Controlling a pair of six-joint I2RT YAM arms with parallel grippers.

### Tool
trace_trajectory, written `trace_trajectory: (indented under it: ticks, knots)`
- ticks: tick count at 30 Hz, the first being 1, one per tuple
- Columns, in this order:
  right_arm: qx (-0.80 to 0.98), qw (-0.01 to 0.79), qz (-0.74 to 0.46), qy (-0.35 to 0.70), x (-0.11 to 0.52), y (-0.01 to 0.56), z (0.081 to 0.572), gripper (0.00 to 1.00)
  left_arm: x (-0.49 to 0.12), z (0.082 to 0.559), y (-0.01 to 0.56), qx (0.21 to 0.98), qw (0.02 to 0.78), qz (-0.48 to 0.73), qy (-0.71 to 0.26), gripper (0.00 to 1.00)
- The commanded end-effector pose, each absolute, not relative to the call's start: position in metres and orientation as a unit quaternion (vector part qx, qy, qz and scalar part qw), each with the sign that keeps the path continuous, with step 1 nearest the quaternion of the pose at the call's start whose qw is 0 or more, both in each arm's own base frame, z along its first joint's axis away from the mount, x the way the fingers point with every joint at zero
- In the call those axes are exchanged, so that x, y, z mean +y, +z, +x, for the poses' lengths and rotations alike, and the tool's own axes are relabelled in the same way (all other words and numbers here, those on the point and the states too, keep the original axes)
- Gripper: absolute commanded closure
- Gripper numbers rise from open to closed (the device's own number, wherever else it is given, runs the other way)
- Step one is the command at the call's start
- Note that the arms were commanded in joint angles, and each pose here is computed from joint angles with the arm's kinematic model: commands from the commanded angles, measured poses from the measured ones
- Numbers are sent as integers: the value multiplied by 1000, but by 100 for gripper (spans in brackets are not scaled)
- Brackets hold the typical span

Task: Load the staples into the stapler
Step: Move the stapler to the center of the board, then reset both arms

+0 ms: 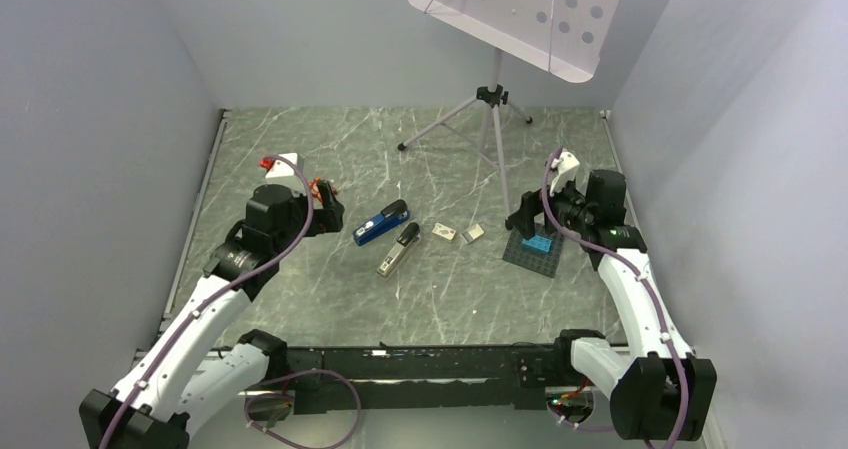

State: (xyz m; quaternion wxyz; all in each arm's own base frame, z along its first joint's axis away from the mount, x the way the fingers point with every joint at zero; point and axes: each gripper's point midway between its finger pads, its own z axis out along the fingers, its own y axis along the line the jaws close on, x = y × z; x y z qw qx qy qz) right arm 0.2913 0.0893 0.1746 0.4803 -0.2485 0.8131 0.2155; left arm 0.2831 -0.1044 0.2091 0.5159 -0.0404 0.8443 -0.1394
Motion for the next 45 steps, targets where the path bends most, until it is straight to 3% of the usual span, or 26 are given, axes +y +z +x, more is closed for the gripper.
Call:
trace_trajectory:
  ticks: [1, 45]
  knots:
    - [845, 506, -102, 140, 50, 195, 321, 0, -100, 280, 234, 830, 537, -43, -147, 1]
    - [862, 490, 85, 95, 15, 216, 318, 0, -82, 262, 268, 814, 570, -2, -110, 1]
